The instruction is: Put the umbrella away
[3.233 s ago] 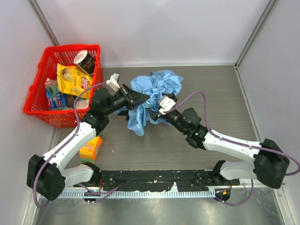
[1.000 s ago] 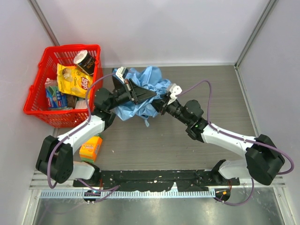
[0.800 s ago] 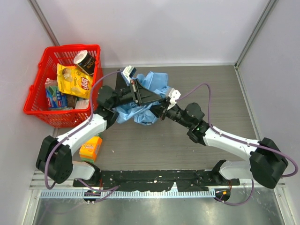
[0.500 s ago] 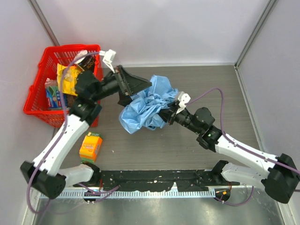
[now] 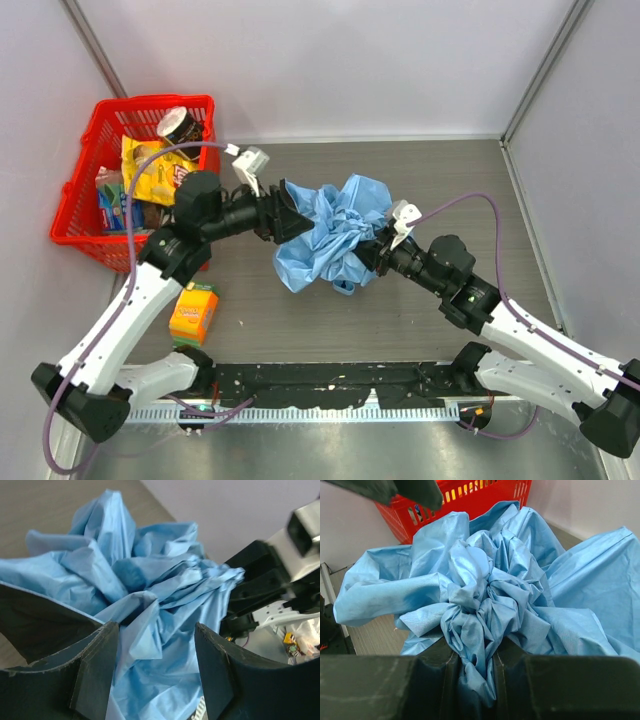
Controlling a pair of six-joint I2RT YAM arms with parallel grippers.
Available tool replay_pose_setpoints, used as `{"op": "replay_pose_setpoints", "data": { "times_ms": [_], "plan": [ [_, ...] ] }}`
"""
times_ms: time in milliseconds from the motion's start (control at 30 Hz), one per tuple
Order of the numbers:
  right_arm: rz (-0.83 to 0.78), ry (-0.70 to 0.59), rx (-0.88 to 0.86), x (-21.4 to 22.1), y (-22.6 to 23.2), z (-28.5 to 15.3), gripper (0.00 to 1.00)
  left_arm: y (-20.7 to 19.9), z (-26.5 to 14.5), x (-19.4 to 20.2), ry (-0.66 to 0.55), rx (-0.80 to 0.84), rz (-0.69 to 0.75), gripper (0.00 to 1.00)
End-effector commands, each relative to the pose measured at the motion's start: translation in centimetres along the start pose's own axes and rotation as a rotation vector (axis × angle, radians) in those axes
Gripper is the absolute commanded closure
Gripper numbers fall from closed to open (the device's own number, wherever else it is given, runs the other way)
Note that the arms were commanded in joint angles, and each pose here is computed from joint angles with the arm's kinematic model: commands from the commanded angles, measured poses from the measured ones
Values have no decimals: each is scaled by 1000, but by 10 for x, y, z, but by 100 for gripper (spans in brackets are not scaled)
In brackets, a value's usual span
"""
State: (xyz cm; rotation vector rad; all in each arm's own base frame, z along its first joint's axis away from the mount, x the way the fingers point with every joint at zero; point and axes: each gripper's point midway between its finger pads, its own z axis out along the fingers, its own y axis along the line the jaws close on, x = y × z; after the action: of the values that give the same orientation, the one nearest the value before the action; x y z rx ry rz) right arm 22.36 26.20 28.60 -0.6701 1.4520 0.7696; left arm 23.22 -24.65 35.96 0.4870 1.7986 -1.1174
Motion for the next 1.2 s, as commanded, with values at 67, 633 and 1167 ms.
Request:
{"op": "replay_pose_setpoints", "data": {
  "times_ms": [67, 633, 1167],
  "plan": [
    [-28, -151, -6, -68, 5, -12, 99, 1, 21, 30, 142, 36, -8, 40],
    [17, -68, 121, -67, -14, -26, 99, -35, 25, -4, 13, 0, 123, 25],
    [169, 53, 228, -94, -23, -17, 99, -31, 25, 41, 206, -22, 304, 20]
  ]
}}
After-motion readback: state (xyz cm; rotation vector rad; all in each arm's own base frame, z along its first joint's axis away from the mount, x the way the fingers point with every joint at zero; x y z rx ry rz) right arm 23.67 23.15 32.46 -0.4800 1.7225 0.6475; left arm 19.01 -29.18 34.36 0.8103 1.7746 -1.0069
